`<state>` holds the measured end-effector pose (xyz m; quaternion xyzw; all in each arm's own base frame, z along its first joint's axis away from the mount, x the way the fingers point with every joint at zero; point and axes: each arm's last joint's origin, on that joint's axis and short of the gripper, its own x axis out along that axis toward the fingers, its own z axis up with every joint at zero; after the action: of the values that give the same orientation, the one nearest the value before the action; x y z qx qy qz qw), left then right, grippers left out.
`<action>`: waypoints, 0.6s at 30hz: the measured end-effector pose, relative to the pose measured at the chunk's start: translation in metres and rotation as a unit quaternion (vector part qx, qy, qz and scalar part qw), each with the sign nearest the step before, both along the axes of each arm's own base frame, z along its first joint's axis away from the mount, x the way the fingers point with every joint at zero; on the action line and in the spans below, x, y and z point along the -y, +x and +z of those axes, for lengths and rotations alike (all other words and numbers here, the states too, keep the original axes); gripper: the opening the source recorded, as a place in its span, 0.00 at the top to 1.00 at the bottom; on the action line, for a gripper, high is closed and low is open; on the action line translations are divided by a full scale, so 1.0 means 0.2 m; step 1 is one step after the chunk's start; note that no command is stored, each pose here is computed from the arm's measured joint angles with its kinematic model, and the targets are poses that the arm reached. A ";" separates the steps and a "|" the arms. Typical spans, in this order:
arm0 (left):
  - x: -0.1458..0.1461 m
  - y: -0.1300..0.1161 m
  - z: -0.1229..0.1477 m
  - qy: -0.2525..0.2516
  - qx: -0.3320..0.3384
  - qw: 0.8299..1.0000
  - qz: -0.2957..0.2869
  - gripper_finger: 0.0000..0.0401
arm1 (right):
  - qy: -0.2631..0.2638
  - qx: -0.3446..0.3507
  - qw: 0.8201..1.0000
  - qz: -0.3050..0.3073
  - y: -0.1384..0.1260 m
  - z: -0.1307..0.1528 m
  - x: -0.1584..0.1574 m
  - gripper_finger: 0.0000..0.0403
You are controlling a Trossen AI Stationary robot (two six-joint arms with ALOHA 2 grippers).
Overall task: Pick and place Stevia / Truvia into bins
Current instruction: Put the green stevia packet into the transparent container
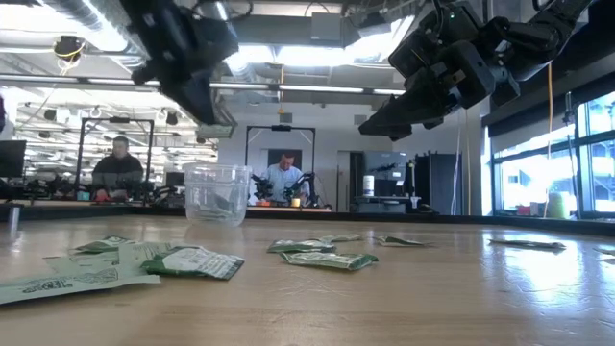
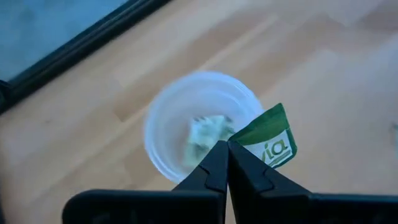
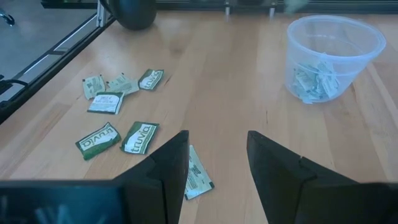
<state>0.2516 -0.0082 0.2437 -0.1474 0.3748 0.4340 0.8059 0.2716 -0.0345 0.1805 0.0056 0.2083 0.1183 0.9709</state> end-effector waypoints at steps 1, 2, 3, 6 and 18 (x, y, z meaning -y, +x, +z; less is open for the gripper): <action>-0.03 0.01 -0.01 0.001 -0.011 1.000 0.003 0.99 | 0.000 0.000 1.000 0.000 0.00 0.00 0.00 0.59; -0.06 0.02 -0.03 -0.001 -0.024 1.000 0.004 0.99 | 0.000 0.000 1.000 0.000 0.00 0.00 0.00 0.59; -0.09 0.03 -0.04 -0.004 -0.036 0.999 0.005 0.99 | 0.000 0.000 1.000 0.000 0.00 0.00 0.00 0.59; -0.16 0.05 -0.09 -0.025 -0.065 0.998 0.007 1.00 | 0.000 0.000 1.000 0.000 0.00 0.00 0.00 0.59; -0.25 0.11 -0.19 -0.030 -0.107 0.994 -0.012 0.98 | 0.001 -0.001 1.000 0.000 0.00 0.00 0.00 0.59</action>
<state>0.2743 0.0415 0.2061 -0.1201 0.4735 0.4262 0.7614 0.2715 -0.0344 0.1802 0.0067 0.2091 0.1183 0.9707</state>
